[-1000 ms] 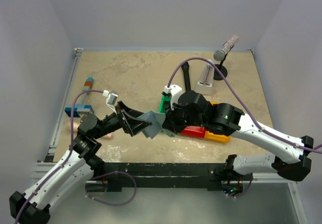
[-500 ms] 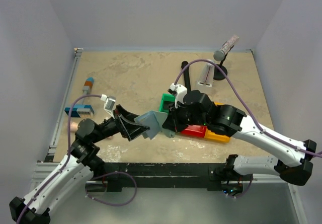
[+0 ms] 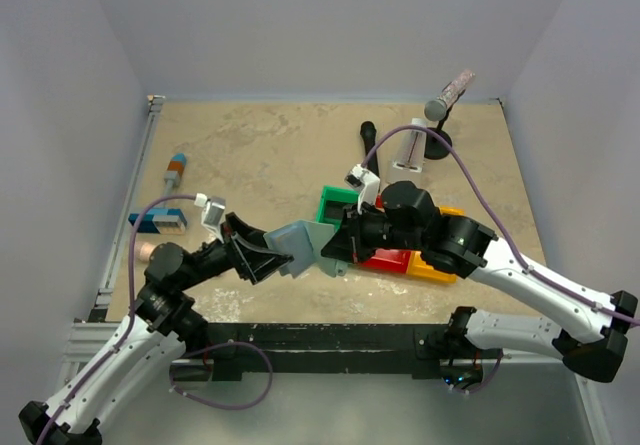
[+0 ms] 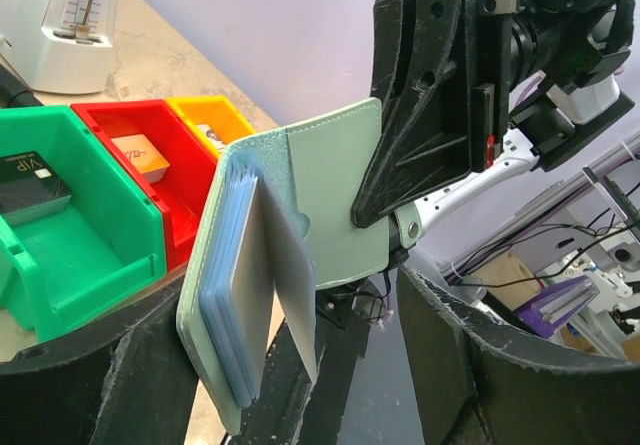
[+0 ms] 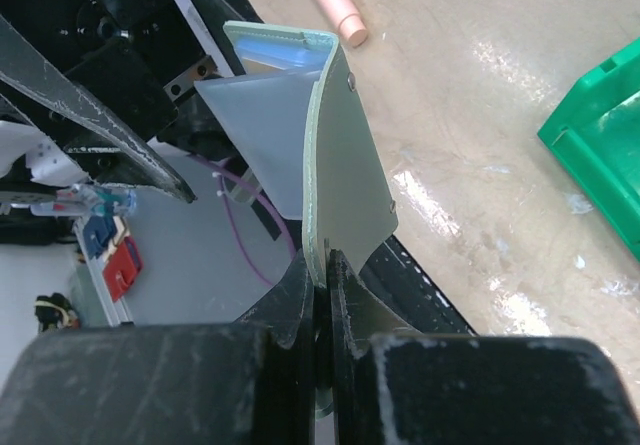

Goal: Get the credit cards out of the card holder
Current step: Place the card holder at the corner of the board.

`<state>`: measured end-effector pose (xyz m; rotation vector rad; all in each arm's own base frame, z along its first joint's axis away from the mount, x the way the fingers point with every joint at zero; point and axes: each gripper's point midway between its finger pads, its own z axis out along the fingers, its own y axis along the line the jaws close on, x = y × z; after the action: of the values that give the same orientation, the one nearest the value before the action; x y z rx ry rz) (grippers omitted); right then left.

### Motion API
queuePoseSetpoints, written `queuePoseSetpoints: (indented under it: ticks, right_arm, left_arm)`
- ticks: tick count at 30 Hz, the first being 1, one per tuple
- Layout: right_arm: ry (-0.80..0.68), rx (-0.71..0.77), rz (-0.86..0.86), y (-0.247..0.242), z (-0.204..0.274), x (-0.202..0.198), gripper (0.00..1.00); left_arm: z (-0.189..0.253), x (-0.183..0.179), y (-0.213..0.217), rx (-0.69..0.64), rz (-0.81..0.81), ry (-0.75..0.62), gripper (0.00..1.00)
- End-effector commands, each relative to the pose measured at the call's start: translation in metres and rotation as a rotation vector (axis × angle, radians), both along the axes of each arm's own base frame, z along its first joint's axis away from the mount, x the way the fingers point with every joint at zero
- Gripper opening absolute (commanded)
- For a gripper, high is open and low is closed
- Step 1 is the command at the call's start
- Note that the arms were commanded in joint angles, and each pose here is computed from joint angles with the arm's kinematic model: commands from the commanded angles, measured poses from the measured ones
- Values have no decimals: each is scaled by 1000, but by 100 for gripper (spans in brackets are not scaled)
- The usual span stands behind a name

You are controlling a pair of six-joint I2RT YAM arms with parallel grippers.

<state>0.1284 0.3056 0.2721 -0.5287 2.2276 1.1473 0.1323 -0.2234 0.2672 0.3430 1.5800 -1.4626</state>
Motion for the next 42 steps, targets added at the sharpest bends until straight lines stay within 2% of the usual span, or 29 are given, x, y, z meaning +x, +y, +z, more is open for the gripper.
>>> queuePoseSetpoints:
  ticks: [1, 10, 18, 26, 31, 39, 40, 42]
  right_arm:
    - [-16, 170, 30, 9, 34, -1, 0]
    - [9, 236, 34, 7, 33, 0, 0]
    - [28, 283, 33, 4, 31, 2, 0]
    - [30, 292, 41, 3, 30, 1, 0]
    - [27, 298, 46, 3, 32, 1, 0]
    - [24, 290, 55, 4, 29, 0, 0]
    - [21, 286, 53, 4, 29, 1, 0]
    - [17, 279, 56, 5, 28, 2, 0]
  left_arm:
    - [4, -5, 3, -4, 0, -42, 77]
    - [10, -10, 6, -15, 3, -68, 77]
    - [13, -12, 9, -20, 10, -92, 67]
    - [14, -10, 11, -20, 28, -98, 51]
    - [11, -7, 11, -4, 38, -90, 36]
    - [10, -5, 10, 10, 41, -87, 37]
    - [10, -5, 10, 12, 41, -86, 34]
    - [7, 1, 10, 29, 61, -65, 21]
